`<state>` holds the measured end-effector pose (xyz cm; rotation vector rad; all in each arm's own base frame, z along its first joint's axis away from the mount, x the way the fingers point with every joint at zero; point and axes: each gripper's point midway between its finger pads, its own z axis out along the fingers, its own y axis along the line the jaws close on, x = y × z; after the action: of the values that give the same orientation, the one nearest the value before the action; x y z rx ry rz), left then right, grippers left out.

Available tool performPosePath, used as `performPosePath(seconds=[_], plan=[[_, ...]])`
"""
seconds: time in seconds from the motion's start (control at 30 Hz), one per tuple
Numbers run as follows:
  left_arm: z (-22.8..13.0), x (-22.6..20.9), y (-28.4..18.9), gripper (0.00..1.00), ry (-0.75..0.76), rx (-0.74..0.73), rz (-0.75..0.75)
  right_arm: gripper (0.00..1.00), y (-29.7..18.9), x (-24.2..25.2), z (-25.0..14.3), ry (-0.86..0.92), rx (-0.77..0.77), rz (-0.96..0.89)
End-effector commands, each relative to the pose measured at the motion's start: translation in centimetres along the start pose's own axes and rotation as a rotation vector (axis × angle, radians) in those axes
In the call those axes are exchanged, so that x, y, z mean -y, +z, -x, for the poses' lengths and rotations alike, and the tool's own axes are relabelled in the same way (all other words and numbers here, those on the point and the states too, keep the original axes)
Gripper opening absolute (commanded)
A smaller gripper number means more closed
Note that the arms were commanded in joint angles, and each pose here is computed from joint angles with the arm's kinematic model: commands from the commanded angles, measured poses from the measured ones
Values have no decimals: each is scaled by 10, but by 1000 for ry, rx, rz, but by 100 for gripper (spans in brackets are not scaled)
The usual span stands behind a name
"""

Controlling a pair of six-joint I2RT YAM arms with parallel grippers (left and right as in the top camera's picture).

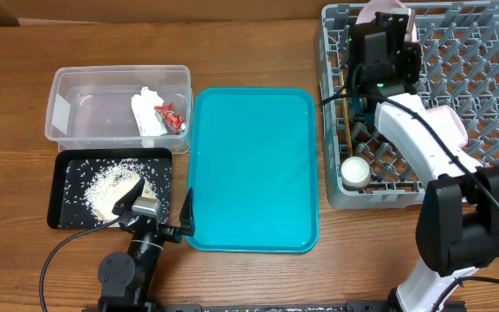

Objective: Sort waste into correct bins and load items into the dishwasher

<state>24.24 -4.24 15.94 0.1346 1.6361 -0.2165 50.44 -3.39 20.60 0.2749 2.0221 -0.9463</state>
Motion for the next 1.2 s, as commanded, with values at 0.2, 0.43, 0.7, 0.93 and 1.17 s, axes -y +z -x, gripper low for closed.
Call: performPosePath(seconds=[0.2, 0.43, 0.7, 0.93, 1.17], plan=[[0, 0, 0, 100, 16, 6, -5, 42, -10, -28, -13, -59, -23, 72], [0, 0, 0, 100, 16, 6, -5, 58, -49, -29, 10, -44, 48, 80], [0, 0, 0, 100, 16, 6, -5, 60, -173, -20, 52, -12, 142, 450], [0, 0, 0, 100, 16, 6, -5, 79, -333, 11, 46, 25, 167, 1089], [0, 0, 0, 100, 16, 6, -5, 100, -410, 71, 37, 42, 255, 1427]])
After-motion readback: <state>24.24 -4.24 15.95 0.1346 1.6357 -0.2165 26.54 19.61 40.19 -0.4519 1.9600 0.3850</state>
